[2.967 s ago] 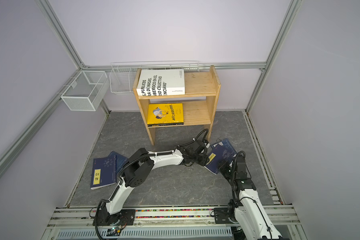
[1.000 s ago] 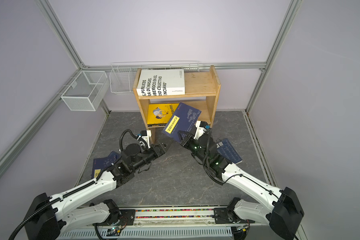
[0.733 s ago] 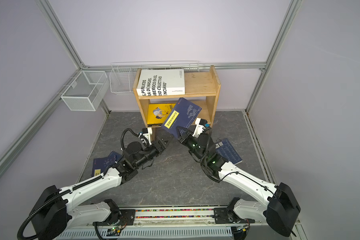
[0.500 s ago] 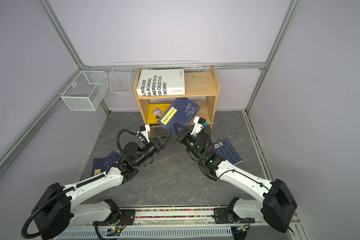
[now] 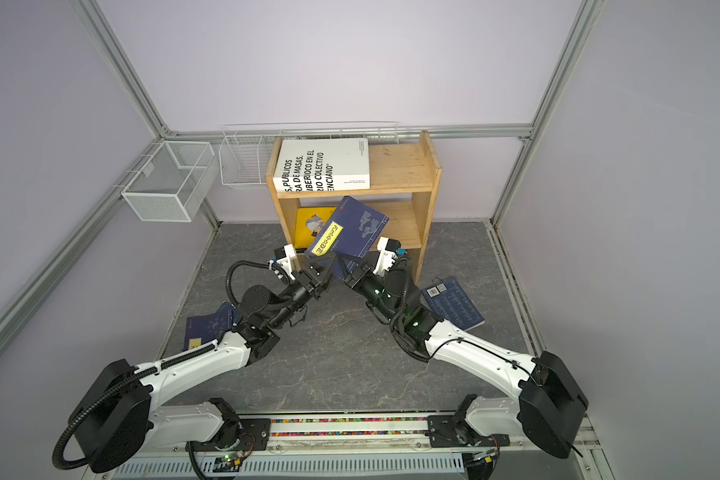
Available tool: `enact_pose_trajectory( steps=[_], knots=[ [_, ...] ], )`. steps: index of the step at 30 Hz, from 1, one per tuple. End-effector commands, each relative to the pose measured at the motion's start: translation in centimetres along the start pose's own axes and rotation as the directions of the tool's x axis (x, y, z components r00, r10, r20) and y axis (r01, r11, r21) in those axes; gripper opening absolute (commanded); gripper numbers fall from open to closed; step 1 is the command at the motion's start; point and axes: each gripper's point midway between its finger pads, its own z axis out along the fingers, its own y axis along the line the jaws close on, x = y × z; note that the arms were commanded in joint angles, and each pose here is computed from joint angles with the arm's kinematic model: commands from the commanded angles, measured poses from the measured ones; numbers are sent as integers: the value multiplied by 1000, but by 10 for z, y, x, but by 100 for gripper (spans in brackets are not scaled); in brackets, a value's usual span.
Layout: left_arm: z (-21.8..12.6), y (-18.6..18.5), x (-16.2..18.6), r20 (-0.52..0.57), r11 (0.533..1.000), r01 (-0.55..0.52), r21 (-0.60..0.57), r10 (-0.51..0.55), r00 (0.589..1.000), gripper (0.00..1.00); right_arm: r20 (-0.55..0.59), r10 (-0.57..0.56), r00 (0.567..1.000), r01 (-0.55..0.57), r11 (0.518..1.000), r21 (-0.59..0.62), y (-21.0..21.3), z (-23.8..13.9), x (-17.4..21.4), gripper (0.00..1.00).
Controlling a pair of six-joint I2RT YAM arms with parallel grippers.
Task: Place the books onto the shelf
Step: 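Carry the blue book to the shelf with the right gripper while the left grips it, then hold the blue book with both grippers and lower it before the lower shelf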
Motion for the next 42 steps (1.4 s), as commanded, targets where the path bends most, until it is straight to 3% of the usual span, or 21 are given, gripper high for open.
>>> enact_pose_trajectory(
  steps=[1,4,7,8,11,13,17,21,23,27,30,34,37,40,42],
  knots=[
    [9,-21,-7,12,997,-16,69,15,1000,47,29,29,999,-26,996,-88,26,-6,-10,6],
    [13,-25,-9,13,996,-13,84,12,1000,24,27,32,999,-29,994,-108,28,-3,-8,6],
    [11,-25,-10,17,996,-16,86,15,1000,11,23,23,999,-21,994,-108,25,-2,-6,13],
    [10,-24,-11,19,997,-17,81,15,1000,8,23,16,1000,-13,994,-105,24,-2,-6,19],
    [5,-22,-19,11,998,-25,57,25,1000,0,10,-43,999,44,996,-81,20,-4,-10,52],
    [0,-20,-25,-30,999,-33,28,34,999,0,-11,-119,993,118,993,-30,13,-9,-17,71],
    [-13,-16,-30,-180,997,-76,-29,70,981,0,-86,-234,968,241,967,86,0,-26,-37,84],
    [-38,-18,-25,-324,987,-140,-79,108,940,0,-182,-335,924,356,929,97,-3,-49,-46,98],
    [-50,-27,-16,-399,985,-155,-73,114,910,0,-268,-347,899,382,920,88,-5,-62,-43,99],
    [-74,-45,4,-524,977,-211,-30,164,836,0,-390,-315,865,335,942,-19,-2,-85,-35,92],
    [-84,-56,12,-546,975,-223,9,191,815,0,-454,-273,848,282,958,-49,-4,-93,-32,92],
    [-89,-63,18,-572,976,-214,47,202,795,0,-507,-242,828,200,970,-137,7,-94,-21,100],
    [-87,-65,18,-581,975,-216,60,210,787,0,-524,-229,820,146,970,-196,18,-96,-16,90],
    [-84,-69,17,-584,971,-227,79,229,779,0,-547,-199,813,119,977,-179,15,-100,-10,70],
    [-82,-71,15,-579,967,-239,83,242,779,0,-565,-185,804,104,980,-171,12,-103,-4,63]
  ],
)
